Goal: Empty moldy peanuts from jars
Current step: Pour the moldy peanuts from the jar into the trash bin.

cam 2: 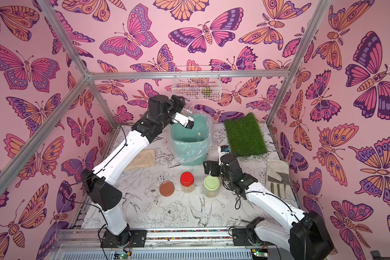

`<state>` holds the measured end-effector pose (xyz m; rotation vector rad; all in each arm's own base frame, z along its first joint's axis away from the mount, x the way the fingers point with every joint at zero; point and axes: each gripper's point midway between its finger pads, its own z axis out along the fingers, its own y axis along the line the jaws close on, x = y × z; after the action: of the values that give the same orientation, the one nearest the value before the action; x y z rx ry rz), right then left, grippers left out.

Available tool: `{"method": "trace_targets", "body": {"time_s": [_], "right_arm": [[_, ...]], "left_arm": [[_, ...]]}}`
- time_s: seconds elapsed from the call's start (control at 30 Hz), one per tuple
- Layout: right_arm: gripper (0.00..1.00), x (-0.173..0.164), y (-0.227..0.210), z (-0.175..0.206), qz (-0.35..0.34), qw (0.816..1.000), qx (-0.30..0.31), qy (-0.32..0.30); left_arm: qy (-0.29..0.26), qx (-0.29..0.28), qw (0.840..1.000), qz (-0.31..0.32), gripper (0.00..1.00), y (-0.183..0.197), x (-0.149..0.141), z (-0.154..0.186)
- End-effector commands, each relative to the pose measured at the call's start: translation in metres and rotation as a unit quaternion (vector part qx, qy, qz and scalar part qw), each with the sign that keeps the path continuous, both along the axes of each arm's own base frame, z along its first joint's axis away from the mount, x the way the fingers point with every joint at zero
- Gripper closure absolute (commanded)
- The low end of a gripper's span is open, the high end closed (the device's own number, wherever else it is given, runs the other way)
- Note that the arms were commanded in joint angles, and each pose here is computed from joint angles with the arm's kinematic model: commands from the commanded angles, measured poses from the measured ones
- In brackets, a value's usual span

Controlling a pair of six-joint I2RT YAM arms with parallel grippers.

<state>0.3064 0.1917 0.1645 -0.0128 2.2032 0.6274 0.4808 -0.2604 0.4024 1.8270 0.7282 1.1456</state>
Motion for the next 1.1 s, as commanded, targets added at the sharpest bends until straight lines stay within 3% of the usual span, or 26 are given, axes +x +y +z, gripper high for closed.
{"method": "trace_targets", "body": {"time_s": [0.0, 0.1, 0.33, 0.4, 0.47, 0.57, 0.63, 0.73, 0.83, 0.9, 0.97, 1.07], "right_arm": [[0.01, 0.002, 0.007, 0.006, 0.010, 1.000, 0.006, -0.005], [0.01, 0.002, 0.006, 0.008, 0.010, 1.000, 0.003, -0.006], [0.01, 0.002, 0.007, 0.006, 0.009, 1.000, 0.009, -0.003], [0.01, 0.002, 0.007, 0.004, 0.008, 1.000, 0.011, -0.001], [0.01, 0.001, 0.008, 0.004, 0.009, 1.000, 0.013, -0.001], [0.01, 0.002, 0.008, 0.004, 0.011, 1.000, 0.011, -0.003], [0.01, 0.003, 0.009, 0.005, 0.012, 1.000, 0.007, -0.003], [0.01, 0.003, 0.007, 0.009, 0.011, 1.000, 0.002, -0.005], [0.01, 0.002, 0.006, 0.009, 0.008, 1.000, 0.006, -0.008], [0.01, 0.002, 0.006, 0.006, 0.007, 1.000, 0.009, -0.005], [0.01, 0.002, 0.007, 0.004, 0.008, 1.000, 0.012, -0.002], [0.01, 0.002, 0.009, 0.004, 0.011, 1.000, 0.013, 0.000]], "left_arm": [[0.055, 0.062, 0.996, 0.014, 1.00, 0.014, -0.004, -0.061], [0.054, 0.051, 0.997, 0.023, 1.00, 0.017, -0.003, -0.056], [-0.036, -0.057, 0.998, 0.019, 1.00, 0.008, 0.002, 0.040], [-0.044, -0.075, 0.996, 0.022, 1.00, 0.009, 0.002, 0.048], [-0.025, -0.065, 0.997, 0.024, 1.00, 0.010, 0.001, 0.028], [0.047, 0.041, 0.998, 0.028, 1.00, 0.020, -0.005, -0.051], [0.073, 0.039, 0.996, 0.025, 1.00, 0.022, -0.010, -0.066], [0.038, 0.001, 0.999, 0.026, 1.00, 0.020, -0.003, -0.029], [-0.019, -0.081, 0.996, 0.011, 1.00, 0.009, -0.003, 0.042], [-0.028, -0.094, 0.995, 0.006, 1.00, 0.005, -0.006, 0.054], [-0.006, -0.070, 0.998, 0.009, 1.00, 0.006, -0.004, 0.025], [0.058, 0.020, 0.998, 0.029, 1.00, 0.018, -0.002, -0.055]]}}
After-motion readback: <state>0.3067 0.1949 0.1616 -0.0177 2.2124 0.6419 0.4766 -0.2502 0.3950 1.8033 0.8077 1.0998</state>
